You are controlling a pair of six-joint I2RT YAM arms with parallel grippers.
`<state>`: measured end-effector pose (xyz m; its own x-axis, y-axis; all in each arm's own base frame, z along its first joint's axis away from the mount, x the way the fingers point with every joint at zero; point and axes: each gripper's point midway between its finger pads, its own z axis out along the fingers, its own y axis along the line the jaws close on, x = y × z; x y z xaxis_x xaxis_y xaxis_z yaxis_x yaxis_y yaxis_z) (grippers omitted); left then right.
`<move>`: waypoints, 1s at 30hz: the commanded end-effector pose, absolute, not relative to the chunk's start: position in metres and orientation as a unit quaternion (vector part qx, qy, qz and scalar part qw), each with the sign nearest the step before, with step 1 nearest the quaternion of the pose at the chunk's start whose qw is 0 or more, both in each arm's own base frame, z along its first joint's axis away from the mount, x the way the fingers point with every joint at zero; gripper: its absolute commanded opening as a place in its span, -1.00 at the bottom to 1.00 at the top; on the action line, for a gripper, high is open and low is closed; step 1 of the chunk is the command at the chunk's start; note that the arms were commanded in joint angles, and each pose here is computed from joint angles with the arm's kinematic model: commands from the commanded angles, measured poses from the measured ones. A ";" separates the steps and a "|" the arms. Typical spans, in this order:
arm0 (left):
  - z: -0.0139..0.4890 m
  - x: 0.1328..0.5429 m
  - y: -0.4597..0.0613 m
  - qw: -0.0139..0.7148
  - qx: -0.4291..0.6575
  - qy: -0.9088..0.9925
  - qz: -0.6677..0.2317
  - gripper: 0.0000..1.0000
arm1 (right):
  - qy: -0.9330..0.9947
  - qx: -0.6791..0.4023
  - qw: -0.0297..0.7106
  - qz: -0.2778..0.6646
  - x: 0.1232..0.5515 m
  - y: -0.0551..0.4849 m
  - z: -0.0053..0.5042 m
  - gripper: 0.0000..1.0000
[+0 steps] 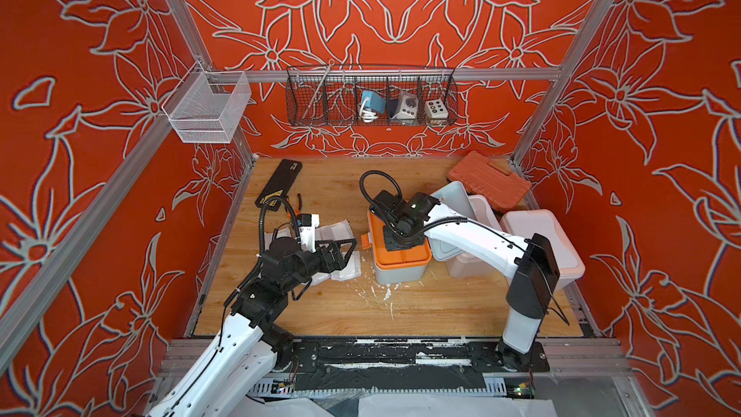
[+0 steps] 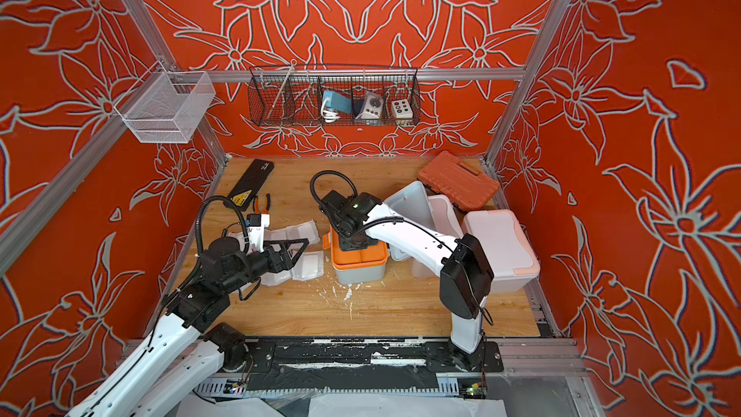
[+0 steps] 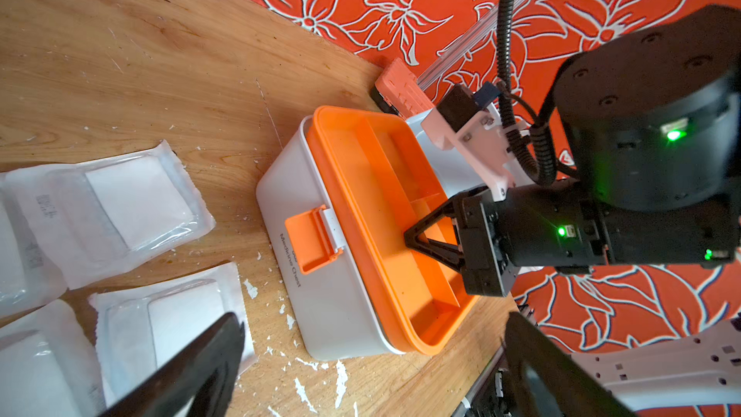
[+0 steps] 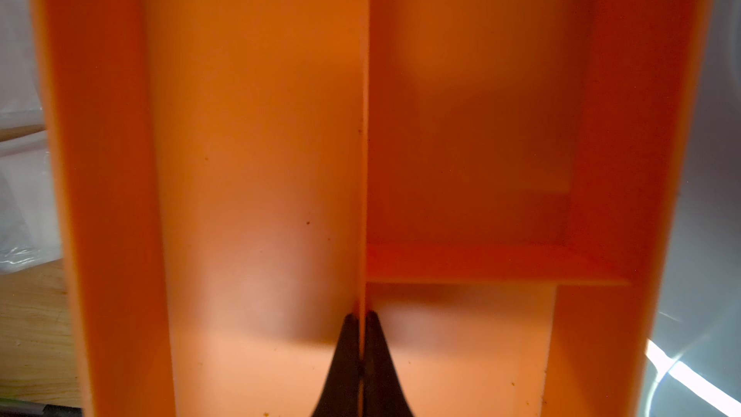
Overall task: Open first aid kits and take out gauze
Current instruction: Place the compartment layer in the first aid kit.
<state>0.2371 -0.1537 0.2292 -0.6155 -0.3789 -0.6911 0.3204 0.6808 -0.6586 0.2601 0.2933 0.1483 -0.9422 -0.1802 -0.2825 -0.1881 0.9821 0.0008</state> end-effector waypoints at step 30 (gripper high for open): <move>0.224 0.238 -0.156 0.436 -0.015 0.803 -0.405 0.95 | 0.976 -0.095 0.195 0.018 0.276 0.293 0.151 -1.00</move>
<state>0.2380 -0.1548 0.2163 -0.6337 -0.3735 -0.6774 0.3055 0.6837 -0.6627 0.2675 0.2975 0.1406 -0.9284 -0.1890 -0.3199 -0.2007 0.9796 0.0036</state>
